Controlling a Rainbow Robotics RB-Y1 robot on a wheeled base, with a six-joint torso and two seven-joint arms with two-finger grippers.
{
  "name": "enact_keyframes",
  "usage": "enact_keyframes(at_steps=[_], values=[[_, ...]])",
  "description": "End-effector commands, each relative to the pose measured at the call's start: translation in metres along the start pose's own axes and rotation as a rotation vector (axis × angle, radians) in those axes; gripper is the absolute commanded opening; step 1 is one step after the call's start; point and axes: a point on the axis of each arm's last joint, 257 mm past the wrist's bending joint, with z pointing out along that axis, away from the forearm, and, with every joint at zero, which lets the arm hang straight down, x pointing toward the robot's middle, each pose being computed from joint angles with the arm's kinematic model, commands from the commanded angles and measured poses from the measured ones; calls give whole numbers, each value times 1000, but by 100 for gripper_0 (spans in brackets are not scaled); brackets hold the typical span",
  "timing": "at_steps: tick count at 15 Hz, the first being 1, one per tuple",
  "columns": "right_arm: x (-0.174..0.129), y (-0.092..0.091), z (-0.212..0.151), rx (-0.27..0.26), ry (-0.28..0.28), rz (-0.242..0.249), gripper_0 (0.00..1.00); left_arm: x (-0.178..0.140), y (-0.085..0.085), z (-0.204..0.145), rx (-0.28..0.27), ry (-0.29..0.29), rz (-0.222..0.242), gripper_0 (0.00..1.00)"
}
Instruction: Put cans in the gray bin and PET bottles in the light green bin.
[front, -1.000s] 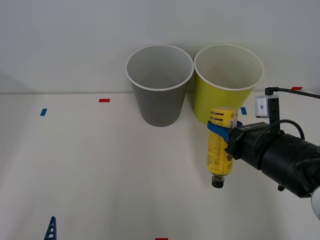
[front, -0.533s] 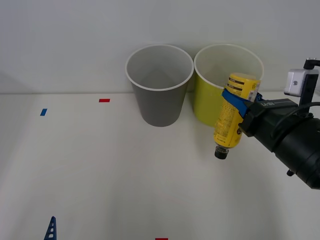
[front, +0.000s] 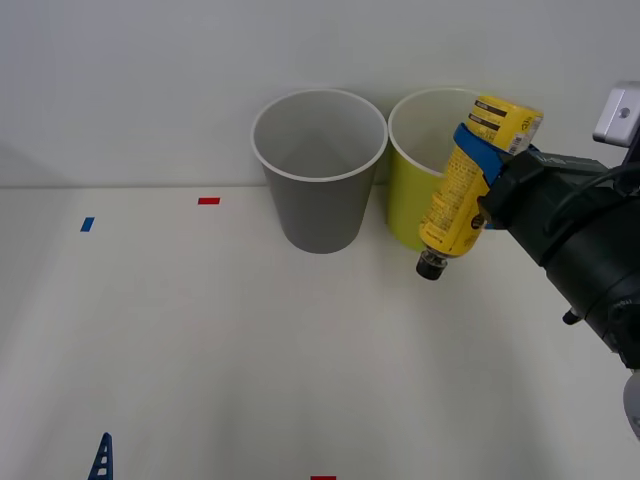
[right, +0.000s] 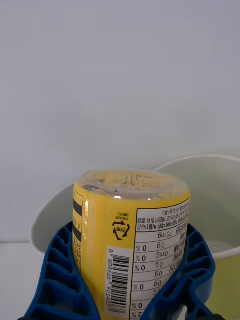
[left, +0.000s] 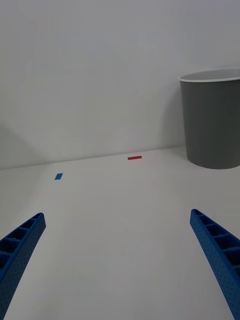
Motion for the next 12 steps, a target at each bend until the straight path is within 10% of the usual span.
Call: enact_keyframes(at_steps=[1,8,12], values=[[-13,-1,8,37,-2,-30,0,0,0,0,0,0,0,100],[-45,1,19,107,-50,10,0,0,0,0,0,0,0,100],[-80,-7,20,191,-112,-63,0,0,0,0,0,0,0,100]])
